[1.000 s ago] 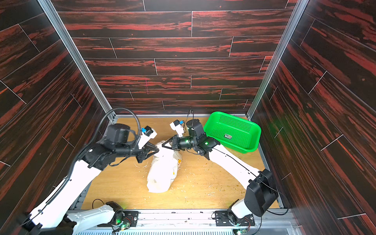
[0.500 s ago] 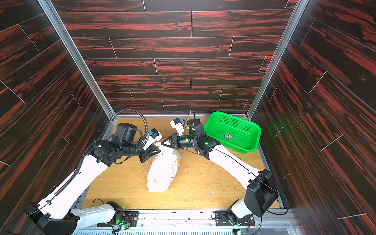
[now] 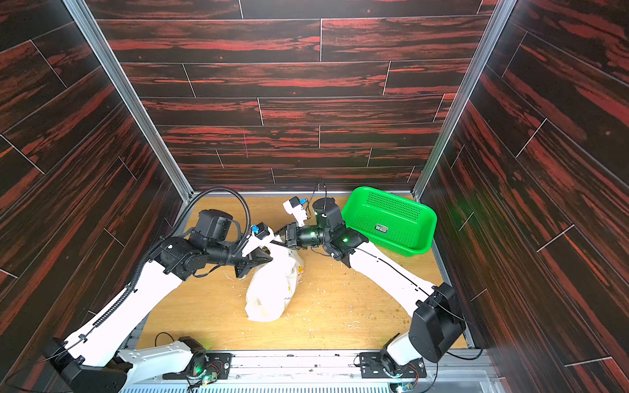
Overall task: Place the pineapple into a plastic bag & tie a knot
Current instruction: Cross the plastic bag at the center of the board.
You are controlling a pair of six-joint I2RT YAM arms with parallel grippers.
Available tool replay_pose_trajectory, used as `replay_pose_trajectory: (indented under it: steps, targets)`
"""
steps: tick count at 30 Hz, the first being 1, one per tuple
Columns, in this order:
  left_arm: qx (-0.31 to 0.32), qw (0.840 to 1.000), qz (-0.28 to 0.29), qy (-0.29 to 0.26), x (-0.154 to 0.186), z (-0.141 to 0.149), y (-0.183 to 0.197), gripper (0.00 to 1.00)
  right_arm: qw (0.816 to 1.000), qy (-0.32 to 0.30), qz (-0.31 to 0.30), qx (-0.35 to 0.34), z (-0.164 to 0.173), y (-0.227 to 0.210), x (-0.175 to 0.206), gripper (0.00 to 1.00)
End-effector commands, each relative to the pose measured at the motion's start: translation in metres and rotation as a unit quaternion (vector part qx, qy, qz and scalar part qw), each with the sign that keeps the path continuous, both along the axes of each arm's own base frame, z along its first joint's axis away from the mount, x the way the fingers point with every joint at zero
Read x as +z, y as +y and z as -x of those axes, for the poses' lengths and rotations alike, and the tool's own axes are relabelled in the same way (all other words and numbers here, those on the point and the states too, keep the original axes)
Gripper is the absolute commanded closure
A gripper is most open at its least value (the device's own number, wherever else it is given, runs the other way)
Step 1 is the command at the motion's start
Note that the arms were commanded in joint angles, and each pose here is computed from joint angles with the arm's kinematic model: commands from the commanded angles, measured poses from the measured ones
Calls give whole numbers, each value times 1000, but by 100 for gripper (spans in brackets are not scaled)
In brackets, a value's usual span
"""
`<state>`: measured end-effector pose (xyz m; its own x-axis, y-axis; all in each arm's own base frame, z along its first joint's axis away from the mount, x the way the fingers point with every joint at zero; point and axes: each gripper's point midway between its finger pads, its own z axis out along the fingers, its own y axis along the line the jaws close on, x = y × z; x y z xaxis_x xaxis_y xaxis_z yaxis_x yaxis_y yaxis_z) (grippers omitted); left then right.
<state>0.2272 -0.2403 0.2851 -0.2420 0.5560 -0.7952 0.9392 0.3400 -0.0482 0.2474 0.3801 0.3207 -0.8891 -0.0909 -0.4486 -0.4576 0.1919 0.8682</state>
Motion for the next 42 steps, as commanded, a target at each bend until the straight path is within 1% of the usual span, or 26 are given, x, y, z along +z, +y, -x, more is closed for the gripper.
replay_pose_trajectory:
  steps: [1,5,9,12,14,18,20,23,26,29,32,34,39,42]
  targets:
    - [1,1000,-13,-6,-7,-1,2,97,999,-7,-17,32,8,4,10,83]
    - [6,999,-31,-13,-12,-4,6,98,999,-5,-3,53,14,4,8,81]
    - [2,999,-27,-20,-10,-3,6,98,997,6,24,68,18,2,-4,78]
    - [-3,1000,-21,-21,-10,-1,5,98,996,14,29,78,20,3,-7,79]
    - [-5,1000,-20,-18,-11,1,5,98,996,17,19,86,21,6,-3,83]
    - [-2,999,-27,-20,-18,0,7,98,994,24,-8,105,24,10,8,97]
    - [8,999,-31,-26,-21,-3,9,95,993,25,-20,115,27,10,14,100]
    - [19,999,-34,-36,-27,-4,13,89,991,27,-38,124,30,8,24,100]
    - [32,997,-42,-48,-35,-3,20,86,990,27,-49,126,30,5,31,100]
    - [59,995,-38,-69,-37,-5,28,82,989,38,-67,125,28,-2,37,100]
    - [76,992,-15,-99,-31,-9,29,81,988,40,-73,133,31,-5,38,100]
    - [78,991,1,-106,-23,-9,28,81,987,45,-74,133,32,-5,36,100]
    - [72,985,84,-134,27,6,23,81,991,51,-50,109,22,-7,20,100]
    - [66,982,126,-123,51,18,21,81,993,49,-38,105,21,-7,16,100]
